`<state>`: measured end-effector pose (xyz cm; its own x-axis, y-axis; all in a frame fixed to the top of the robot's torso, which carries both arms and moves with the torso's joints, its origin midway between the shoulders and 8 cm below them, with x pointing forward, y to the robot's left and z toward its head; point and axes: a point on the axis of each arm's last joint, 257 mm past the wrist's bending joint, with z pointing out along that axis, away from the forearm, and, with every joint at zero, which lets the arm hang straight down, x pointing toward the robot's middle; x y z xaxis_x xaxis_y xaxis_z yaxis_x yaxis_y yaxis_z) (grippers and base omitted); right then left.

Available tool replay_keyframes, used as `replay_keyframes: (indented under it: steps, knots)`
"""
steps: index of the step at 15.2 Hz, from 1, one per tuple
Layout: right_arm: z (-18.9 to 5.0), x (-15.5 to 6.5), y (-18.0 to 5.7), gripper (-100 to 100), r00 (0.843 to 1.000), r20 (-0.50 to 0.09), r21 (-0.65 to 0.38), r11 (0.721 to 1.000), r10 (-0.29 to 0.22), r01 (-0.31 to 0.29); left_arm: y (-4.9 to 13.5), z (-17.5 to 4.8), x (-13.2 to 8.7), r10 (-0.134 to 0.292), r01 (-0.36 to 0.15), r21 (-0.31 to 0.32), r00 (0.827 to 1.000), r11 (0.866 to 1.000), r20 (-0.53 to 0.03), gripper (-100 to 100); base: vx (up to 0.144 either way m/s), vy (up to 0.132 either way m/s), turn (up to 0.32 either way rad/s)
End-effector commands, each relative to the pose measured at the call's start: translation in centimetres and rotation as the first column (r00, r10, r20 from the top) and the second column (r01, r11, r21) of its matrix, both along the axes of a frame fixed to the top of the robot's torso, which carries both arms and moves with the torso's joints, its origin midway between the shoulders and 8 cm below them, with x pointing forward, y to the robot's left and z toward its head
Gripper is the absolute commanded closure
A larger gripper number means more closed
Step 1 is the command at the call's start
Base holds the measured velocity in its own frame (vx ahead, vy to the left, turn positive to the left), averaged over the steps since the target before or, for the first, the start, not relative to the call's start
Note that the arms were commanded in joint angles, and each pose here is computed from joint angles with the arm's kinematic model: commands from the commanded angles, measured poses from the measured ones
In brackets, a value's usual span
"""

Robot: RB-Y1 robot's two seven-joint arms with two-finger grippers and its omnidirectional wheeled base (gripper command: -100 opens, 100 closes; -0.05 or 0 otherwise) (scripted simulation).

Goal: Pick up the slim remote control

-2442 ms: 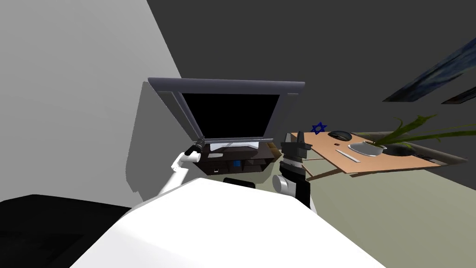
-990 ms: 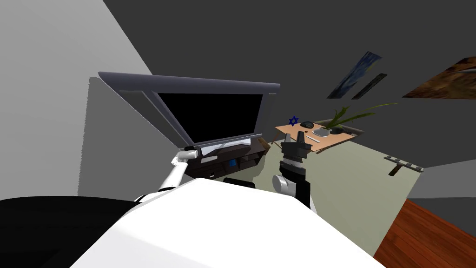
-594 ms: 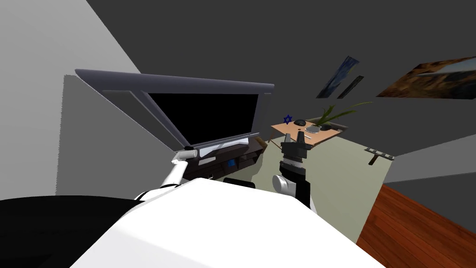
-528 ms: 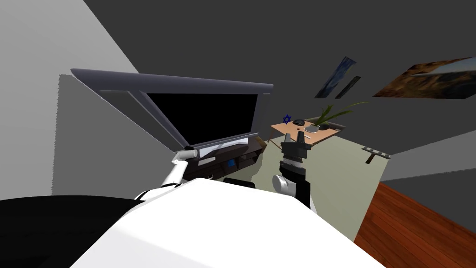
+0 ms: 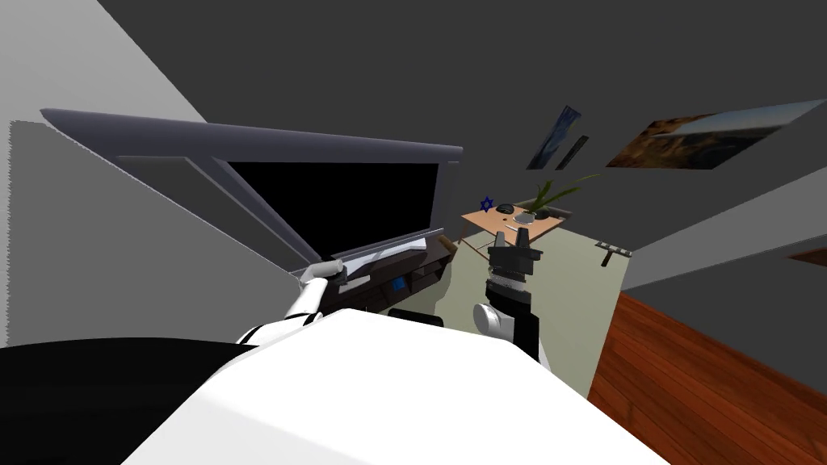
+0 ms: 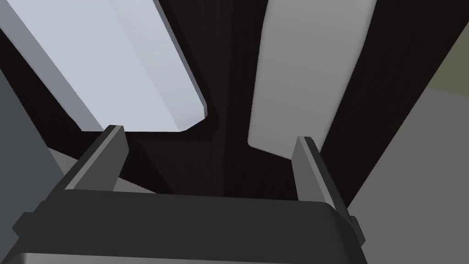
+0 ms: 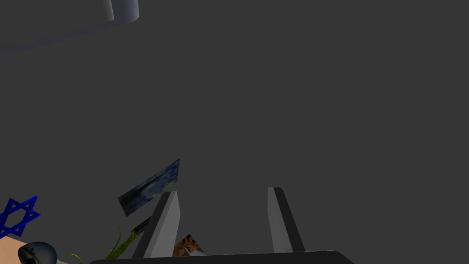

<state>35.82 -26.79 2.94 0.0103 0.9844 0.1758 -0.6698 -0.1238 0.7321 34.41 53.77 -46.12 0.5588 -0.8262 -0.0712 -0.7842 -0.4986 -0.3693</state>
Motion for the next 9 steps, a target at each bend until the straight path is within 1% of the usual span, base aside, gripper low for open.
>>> replay_keyframes:
  steps: [1,2,3,4,5,6,7,8,9]
  knots:
    - [0.0,0.0,0.0,0,1.0,0.0,0.0,1.0,0.0,0.0,-0.2,-0.6,-0.6,0.009,-0.009,-0.02,1.0,1.0,-0.023,-100,-0.001,0.022,-0.043]
    - [0.0,0.0,0.0,0,1.0,0.0,0.0,1.0,0.0,0.0,-0.9,-1.5,-1.6,0.025,-0.029,-0.058,0.998,0.998,-0.064,-100,0.0,0.02,-0.098]
    - [0.0,0.0,0.0,0,1.0,0.0,0.0,1.0,0.0,0.0,-0.9,-1.5,-1.6,0.025,-0.029,-0.058,0.998,0.998,-0.064,-100,-0.001,0.023,-0.139]
    - [0.0,0.0,0.0,0,1.0,0.0,0.0,1.0,0.0,0.0,-1.6,-2.3,-2.6,0.038,-0.048,-0.093,0.994,0.995,-0.101,-100,0.001,0.028,-0.162]
    - [0.0,0.0,0.0,0,1.0,0.0,0.0,1.0,0.0,0.0,-1.7,-2.3,-2.6,0.038,-0.048,-0.093,0.994,0.995,-0.102,-100,0.003,0.03,-0.128]
    - [0.0,0.0,0.0,0,1.0,0.0,0.0,1.0,0.0,0.0,-2.4,-3.0,-3.5,0.048,-0.065,-0.125,0.989,0.99,-0.136,-100,0.009,0.033,-0.159]
    - [0.0,0.0,0.0,0,1.0,0.0,0.0,1.0,0.0,0.0,-2.4,-3.0,-3.5,0.048,-0.065,-0.125,0.989,0.99,-0.136,-100,0.01,0.034,-0.121]
    - [0.0,0.0,0.0,0,1.0,0.0,0.0,1.0,0.0,0.0,-3.2,-3.6,-4.4,0.055,-0.081,-0.154,0.984,0.985,-0.168,-100,0.007,0.037,-0.108]
    - [0.0,0.0,0.0,0,1.0,0.0,0.0,1.0,0.0,0.0,-3.2,-3.6,-4.4,0.055,-0.081,-0.154,0.984,0.985,-0.168,-100,0.011,0.036,-0.097]
